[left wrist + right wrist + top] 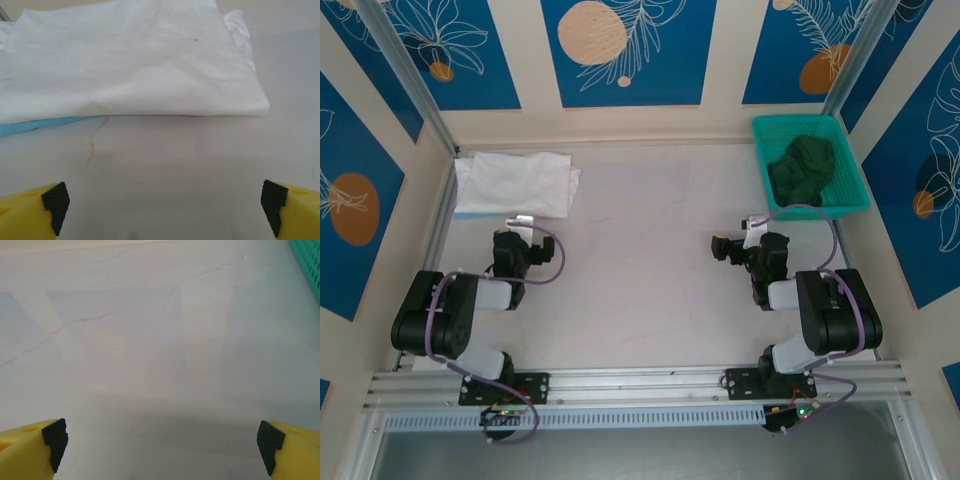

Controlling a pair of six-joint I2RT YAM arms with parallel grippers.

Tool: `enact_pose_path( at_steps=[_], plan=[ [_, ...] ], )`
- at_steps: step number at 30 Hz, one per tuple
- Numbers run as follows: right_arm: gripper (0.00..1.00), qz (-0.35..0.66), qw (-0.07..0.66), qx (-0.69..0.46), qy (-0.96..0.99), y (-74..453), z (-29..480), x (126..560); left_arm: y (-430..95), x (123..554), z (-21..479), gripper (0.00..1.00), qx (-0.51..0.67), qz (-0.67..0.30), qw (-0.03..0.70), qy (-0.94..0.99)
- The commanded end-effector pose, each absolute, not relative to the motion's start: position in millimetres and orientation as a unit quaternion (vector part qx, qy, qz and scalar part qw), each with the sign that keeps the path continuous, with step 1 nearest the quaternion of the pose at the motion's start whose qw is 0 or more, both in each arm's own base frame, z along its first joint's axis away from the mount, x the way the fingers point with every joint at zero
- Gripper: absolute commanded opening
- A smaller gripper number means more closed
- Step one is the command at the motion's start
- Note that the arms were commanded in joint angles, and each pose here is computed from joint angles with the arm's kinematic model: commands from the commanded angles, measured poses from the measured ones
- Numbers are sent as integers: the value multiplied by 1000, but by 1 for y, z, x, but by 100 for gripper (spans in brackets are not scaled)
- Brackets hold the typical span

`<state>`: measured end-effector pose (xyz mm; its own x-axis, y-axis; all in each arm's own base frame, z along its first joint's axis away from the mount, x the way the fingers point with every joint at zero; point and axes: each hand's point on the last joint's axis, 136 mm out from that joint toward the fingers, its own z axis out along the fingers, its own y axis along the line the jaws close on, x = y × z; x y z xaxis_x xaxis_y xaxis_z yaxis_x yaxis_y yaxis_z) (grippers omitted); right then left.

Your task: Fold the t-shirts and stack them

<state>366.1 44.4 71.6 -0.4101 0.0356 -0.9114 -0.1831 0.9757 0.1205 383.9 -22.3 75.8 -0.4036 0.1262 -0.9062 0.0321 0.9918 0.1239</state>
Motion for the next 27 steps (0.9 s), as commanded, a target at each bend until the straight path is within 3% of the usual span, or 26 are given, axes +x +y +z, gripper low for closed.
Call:
enact_pose_path(
  at_steps=[1,3,27],
  plan=[
    [99,79,577,-44,812,40,98,390,-22,394,90,100,43,39,565,823],
    [99,102,550,-20,829,31,93,396,-17,396,87,100,34,26,558,829],
    [99,98,554,-22,827,31,94,396,-17,395,88,100,34,26,561,827]
  ],
)
